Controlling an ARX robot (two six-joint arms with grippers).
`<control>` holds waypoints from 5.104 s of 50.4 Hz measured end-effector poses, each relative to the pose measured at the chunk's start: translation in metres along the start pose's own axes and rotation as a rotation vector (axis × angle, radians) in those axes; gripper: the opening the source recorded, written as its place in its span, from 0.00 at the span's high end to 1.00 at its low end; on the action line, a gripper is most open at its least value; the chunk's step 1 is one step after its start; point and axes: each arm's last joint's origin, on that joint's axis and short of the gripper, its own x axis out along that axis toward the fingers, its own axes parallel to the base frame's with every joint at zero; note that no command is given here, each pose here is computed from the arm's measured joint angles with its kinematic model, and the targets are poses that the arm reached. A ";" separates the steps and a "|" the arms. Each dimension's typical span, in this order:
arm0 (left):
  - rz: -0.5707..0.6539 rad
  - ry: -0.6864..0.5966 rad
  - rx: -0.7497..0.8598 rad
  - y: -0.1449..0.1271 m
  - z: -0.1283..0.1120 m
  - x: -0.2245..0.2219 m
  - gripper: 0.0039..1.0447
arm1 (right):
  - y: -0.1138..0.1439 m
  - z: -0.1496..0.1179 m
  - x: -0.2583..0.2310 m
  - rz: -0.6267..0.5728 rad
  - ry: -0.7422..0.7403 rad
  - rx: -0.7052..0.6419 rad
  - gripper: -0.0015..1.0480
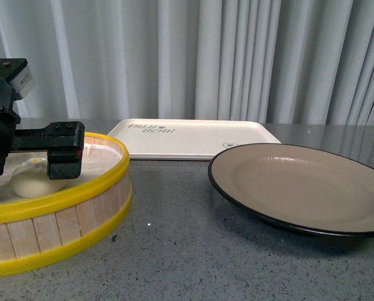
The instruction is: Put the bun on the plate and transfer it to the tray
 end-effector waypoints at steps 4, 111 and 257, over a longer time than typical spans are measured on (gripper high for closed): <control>-0.001 0.004 0.003 -0.001 -0.001 0.001 0.06 | 0.000 0.000 0.000 0.000 0.000 0.000 0.08; -0.809 -0.173 0.587 -0.201 0.022 0.007 0.95 | 0.000 0.000 0.000 0.000 0.000 0.000 0.08; -0.085 -0.571 0.035 0.051 -0.109 -0.071 0.96 | 0.000 0.000 0.000 0.000 0.000 0.000 0.08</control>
